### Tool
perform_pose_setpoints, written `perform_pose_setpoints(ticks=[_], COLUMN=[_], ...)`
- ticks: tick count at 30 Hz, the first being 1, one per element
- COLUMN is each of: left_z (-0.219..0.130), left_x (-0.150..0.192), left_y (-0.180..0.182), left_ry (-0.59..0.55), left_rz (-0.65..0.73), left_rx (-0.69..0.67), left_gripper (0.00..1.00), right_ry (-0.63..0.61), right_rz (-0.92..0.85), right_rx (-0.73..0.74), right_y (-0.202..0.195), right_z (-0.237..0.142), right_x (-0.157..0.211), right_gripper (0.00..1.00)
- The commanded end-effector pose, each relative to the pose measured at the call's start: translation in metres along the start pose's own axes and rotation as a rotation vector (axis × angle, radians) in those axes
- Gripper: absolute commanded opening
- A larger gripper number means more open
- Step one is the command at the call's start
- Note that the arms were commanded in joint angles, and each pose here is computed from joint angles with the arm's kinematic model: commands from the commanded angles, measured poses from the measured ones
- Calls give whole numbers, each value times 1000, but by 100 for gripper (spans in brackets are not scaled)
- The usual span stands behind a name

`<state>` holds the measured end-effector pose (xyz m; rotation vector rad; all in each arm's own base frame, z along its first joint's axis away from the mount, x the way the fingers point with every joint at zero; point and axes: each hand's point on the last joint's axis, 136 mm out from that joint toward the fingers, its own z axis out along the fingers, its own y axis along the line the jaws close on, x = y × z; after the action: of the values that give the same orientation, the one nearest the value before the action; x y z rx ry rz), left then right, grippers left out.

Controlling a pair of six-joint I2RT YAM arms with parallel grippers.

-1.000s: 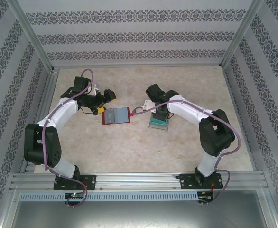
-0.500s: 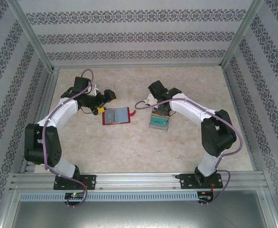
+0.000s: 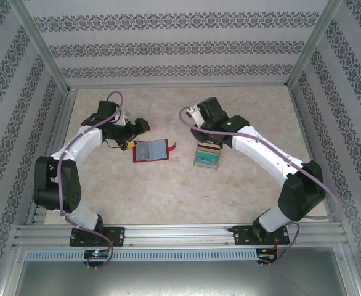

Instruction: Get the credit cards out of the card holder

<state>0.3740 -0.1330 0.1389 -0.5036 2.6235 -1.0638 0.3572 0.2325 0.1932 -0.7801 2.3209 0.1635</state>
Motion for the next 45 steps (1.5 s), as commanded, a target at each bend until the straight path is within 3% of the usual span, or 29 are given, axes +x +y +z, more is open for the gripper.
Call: perform_pose_setpoints(ticks=[1,7,13,20,28,45], left_z=[-5,1,11,25,36,56], left_x=[-6,-6,-5,-5,-5,-2], left_y=[22,41,55,61,72,82], left_ry=[-21,-15,-3,16,40,87], left_rz=[-17,-47,-74,-100,-110,-119], left_rx=[-71,-117,-139,-118,-139,-122], left_gripper=[90,74,63,58,57,57], right_ry=[-31,-2,75,186,248,298], right_rz=[201,320,421,470,497,505], right_rx=[-120,-236,-251,-157,-146,-182], right_y=[34,83,103,102,105,119], right_z=[12,51,92,137,165,178], right_x=[-14,-15,-10,7,24,39], right_gripper=[31,31,29,25,25,20])
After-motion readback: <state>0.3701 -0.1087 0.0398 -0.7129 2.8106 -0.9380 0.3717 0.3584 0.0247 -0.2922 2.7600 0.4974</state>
